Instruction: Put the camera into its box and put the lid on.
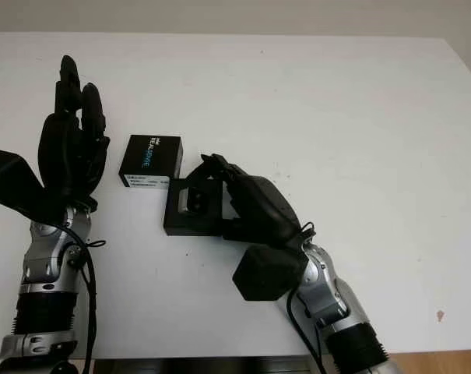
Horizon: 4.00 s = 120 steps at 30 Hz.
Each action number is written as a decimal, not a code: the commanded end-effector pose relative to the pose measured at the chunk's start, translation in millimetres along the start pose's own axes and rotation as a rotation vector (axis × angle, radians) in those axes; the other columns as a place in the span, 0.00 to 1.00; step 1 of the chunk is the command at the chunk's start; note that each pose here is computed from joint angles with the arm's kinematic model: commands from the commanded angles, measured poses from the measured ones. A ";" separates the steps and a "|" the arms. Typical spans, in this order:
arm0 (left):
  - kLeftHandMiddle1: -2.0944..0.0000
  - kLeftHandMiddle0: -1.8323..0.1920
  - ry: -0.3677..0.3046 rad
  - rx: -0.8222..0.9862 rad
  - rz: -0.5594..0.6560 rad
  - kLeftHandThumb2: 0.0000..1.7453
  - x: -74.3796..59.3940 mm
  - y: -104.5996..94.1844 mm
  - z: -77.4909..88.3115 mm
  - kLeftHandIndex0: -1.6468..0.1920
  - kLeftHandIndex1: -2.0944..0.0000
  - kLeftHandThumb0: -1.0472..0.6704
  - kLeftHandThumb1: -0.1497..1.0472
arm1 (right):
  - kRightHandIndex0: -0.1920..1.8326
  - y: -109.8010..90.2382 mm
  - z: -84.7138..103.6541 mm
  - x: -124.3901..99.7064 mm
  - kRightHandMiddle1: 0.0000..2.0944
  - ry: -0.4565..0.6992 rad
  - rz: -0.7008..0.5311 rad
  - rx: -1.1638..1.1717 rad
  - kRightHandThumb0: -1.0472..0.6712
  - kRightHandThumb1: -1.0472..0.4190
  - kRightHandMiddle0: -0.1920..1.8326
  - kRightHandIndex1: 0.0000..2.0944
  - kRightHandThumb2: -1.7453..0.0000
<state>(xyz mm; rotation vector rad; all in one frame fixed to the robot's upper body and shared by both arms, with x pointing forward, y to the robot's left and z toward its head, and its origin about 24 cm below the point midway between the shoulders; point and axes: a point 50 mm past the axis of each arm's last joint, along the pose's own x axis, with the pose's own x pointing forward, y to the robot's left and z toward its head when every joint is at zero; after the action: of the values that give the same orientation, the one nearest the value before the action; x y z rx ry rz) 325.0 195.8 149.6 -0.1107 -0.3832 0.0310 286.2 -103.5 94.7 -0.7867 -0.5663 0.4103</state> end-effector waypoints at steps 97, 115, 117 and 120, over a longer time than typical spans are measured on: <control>1.00 1.00 -0.005 -0.011 -0.031 0.29 -3.0 -3.4 -3.6 1.00 1.00 0.21 1.00 | 0.08 -81.8 -11.3 47.1 0.88 0.255 0.334 0.716 0.36 0.04 0.20 0.38 0.97; 1.00 1.00 -0.008 -0.015 -0.024 0.29 -2.6 -3.7 -4.1 1.00 1.00 0.20 1.00 | 0.10 -77.5 -0.3 58.3 0.88 0.258 0.462 0.658 0.35 0.07 0.25 0.40 0.97; 1.00 1.00 -0.008 -0.018 -0.027 0.29 -2.3 -3.7 -4.2 1.00 1.00 0.21 1.00 | 0.11 -77.1 0.6 59.0 0.89 0.258 0.464 0.644 0.35 0.07 0.26 0.40 0.97; 1.00 1.00 -0.009 -0.015 -0.031 0.29 -2.0 -3.8 -3.9 1.00 1.00 0.21 1.00 | 0.10 -76.8 1.4 59.6 0.90 0.255 0.470 0.621 0.36 0.08 0.26 0.41 0.97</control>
<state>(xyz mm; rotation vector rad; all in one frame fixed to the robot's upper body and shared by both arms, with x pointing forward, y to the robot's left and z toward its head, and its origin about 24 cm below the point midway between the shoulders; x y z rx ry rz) 325.1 191.9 146.7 -0.1189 -0.3903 0.0010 341.9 -120.0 163.2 -0.3195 0.0428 0.8504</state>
